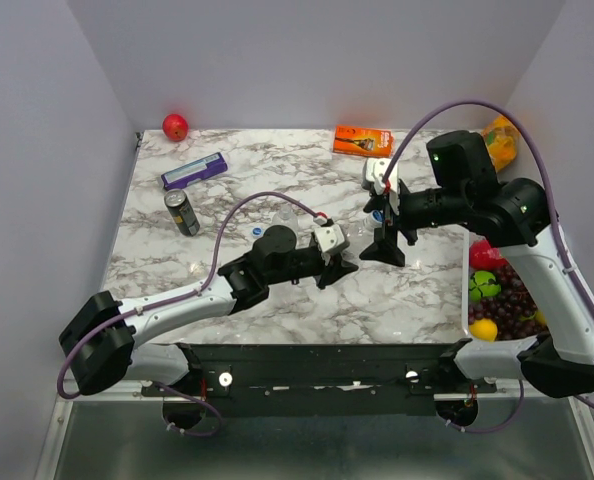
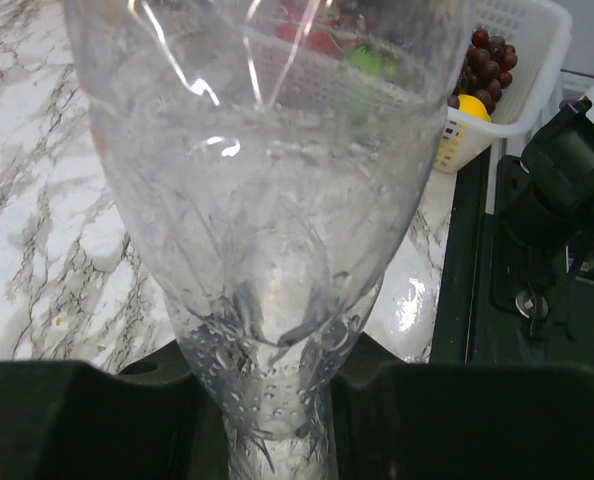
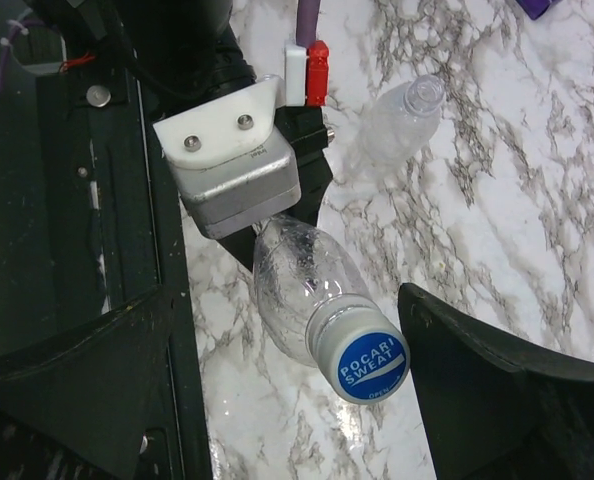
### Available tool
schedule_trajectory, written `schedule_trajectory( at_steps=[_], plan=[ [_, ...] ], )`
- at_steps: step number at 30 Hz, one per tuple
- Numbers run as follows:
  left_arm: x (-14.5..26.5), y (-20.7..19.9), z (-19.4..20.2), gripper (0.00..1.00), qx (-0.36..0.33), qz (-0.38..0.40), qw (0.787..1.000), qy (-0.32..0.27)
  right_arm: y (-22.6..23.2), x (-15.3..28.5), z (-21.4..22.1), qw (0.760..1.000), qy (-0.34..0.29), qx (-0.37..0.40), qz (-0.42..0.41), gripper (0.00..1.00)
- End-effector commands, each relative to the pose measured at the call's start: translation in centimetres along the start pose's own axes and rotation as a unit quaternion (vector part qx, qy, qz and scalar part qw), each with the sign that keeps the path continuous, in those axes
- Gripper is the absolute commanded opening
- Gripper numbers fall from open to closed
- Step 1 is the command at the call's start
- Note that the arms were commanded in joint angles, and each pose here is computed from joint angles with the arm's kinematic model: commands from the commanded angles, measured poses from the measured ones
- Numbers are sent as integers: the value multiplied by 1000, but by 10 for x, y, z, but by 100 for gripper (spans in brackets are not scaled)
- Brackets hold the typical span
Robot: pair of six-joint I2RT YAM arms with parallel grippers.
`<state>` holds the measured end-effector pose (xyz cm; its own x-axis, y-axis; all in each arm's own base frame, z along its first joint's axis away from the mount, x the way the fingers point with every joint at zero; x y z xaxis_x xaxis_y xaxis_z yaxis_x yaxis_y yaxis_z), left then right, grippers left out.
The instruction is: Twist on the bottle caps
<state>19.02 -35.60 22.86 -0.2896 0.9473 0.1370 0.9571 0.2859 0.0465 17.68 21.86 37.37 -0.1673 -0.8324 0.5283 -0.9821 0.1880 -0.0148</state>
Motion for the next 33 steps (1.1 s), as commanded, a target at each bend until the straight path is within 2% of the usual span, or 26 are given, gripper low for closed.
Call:
schedule_trajectory(
  at_steps=[1,9,12,15,18,24,33],
  plan=[
    [1,25,-37,0,21,-43,997,-54,18,7,30,998,46,-49,-7,100],
    [3,39,-56,0,23,-58,995,-74,24,33,48,994,72,-64,49,99],
    [0,37,-55,0,21,-49,996,-72,20,46,35,993,46,-58,88,99],
    [-2,31,-51,0,19,-38,997,-66,-6,55,18,985,22,-47,162,99],
    [-2,25,-47,0,9,-29,998,-61,-24,54,1,981,-2,-30,189,100],
    [-2,18,-45,0,-2,-16,998,-56,-31,39,-33,988,-39,-14,146,100],
    [-5,9,-39,0,-15,1,999,-45,-6,19,-38,998,-59,1,35,100]
  ],
)
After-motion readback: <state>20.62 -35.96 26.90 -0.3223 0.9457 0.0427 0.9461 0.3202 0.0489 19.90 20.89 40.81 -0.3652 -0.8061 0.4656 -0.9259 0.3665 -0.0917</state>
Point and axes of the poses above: each gripper's point midway between its finger pads, its own x axis back along the fingers, its own y axis along the line the jaws close on, z = x × y, the point moved 2 cm from there along x, back along the fingers, and after that the axes turned 6 degrees about -x, right-handed, at the moved point
